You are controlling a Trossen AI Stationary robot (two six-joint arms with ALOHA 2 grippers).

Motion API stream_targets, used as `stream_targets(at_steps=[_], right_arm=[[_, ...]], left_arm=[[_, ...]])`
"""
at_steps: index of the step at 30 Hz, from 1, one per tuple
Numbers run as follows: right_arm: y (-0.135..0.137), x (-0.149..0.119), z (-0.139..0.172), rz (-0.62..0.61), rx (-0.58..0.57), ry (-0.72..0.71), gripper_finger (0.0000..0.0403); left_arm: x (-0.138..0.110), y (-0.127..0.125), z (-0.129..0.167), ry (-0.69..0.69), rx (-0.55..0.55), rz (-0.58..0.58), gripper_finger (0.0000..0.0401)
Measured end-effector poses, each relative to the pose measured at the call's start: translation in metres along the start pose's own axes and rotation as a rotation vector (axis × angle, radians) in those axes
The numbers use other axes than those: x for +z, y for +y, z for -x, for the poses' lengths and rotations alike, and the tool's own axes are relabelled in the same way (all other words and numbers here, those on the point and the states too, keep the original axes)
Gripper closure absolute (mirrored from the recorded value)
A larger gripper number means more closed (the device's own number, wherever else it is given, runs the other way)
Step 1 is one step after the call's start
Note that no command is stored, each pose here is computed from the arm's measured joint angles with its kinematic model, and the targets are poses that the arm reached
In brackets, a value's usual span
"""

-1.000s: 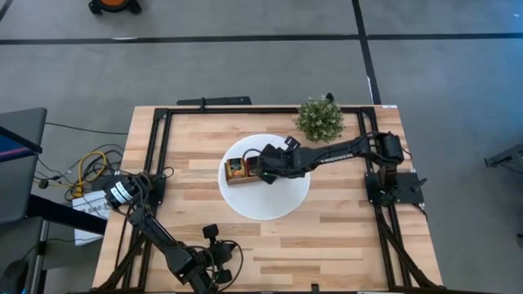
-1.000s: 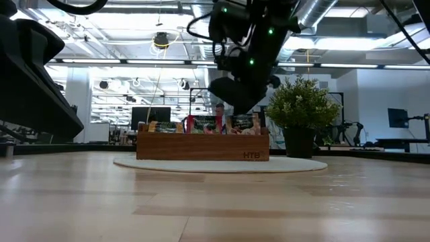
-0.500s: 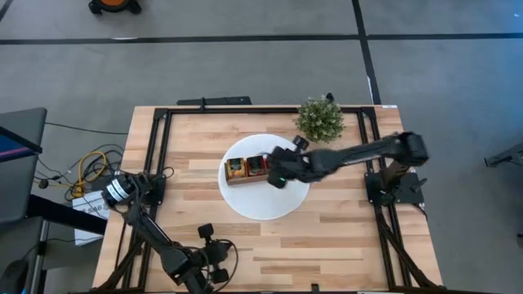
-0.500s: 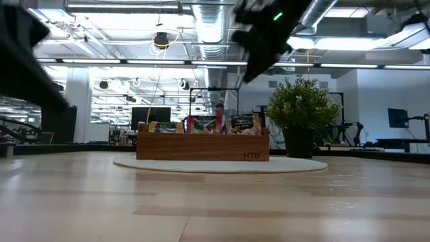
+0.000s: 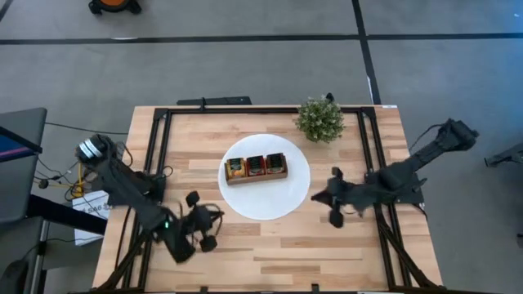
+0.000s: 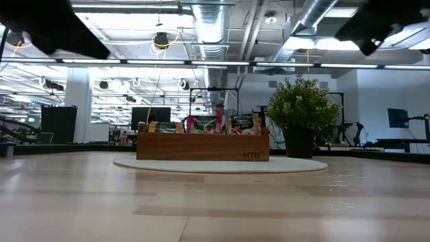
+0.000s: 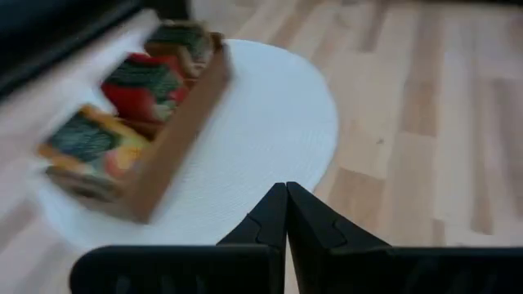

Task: Pick & Place Tea
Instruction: Return to Home Position

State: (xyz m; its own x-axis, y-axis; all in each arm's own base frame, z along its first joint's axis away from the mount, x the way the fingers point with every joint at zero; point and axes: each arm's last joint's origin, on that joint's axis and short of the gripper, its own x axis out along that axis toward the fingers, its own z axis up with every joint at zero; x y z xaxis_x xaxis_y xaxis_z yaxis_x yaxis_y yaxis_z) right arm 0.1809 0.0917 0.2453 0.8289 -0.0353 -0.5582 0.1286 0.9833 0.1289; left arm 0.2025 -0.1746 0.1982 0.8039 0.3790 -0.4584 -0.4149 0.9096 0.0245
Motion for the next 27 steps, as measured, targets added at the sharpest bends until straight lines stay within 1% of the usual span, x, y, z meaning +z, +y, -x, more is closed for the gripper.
stream_targets(at_steps=[1, 3, 5, 7, 8, 9, 11, 14, 16, 19, 22, 24, 27], right_arm=[[0.000, -0.006, 0.003, -0.002, 0.037, -0.035, 0.0403], [-0.002, -0.018, 0.008, -0.003, 0.119, -0.105, 0.0403], [-0.006, -0.028, 0.008, -0.005, 0.209, -0.161, 0.0403], [-0.011, -0.036, 0.007, -0.009, 0.317, -0.221, 0.0403], [-0.014, -0.038, 0.005, -0.003, 0.368, -0.253, 0.0403], [-0.017, -0.040, 0.003, 0.004, 0.413, -0.291, 0.0403], [-0.027, -0.042, 0.000, 0.025, 0.457, -0.353, 0.0403], [-0.048, -0.042, -0.007, 0.043, 0.452, -0.397, 0.0403], [-0.063, -0.039, -0.008, 0.053, 0.468, -0.409, 0.0403], [-0.082, -0.037, -0.005, 0.067, 0.468, -0.461, 0.0403], [-0.093, -0.046, 0.000, 0.074, 0.428, -0.500, 0.0403], [-0.097, -0.050, 0.005, 0.075, 0.417, -0.553, 0.0403], [-0.098, -0.064, 0.007, 0.043, 0.400, -0.576, 0.0403]], left_arm=[[0.000, 0.007, -0.006, -0.004, -0.045, 0.025, 0.0401], [0.002, 0.021, -0.021, -0.033, -0.183, 0.065, 0.0401], [0.006, 0.034, -0.035, -0.115, -0.340, 0.080, 0.0401], [0.011, 0.045, -0.043, -0.212, -0.480, 0.062, 0.0401], [0.014, 0.049, -0.046, -0.259, -0.529, 0.053, 0.0401], [0.017, 0.053, -0.048, -0.294, -0.555, 0.040, 0.0401], [0.022, 0.060, -0.051, -0.315, -0.552, -0.001, 0.0401], [0.026, 0.071, -0.051, -0.297, -0.510, -0.056, 0.0401], [0.027, 0.081, -0.048, -0.259, -0.479, -0.089, 0.0401], [0.031, 0.094, -0.040, -0.229, -0.446, -0.100, 0.0401], [0.033, 0.107, -0.029, -0.267, -0.391, -0.075, 0.0401], [0.031, 0.118, -0.020, -0.315, -0.353, -0.045, 0.0401], [0.026, 0.134, -0.006, -0.382, -0.321, 0.020, 0.0401]])
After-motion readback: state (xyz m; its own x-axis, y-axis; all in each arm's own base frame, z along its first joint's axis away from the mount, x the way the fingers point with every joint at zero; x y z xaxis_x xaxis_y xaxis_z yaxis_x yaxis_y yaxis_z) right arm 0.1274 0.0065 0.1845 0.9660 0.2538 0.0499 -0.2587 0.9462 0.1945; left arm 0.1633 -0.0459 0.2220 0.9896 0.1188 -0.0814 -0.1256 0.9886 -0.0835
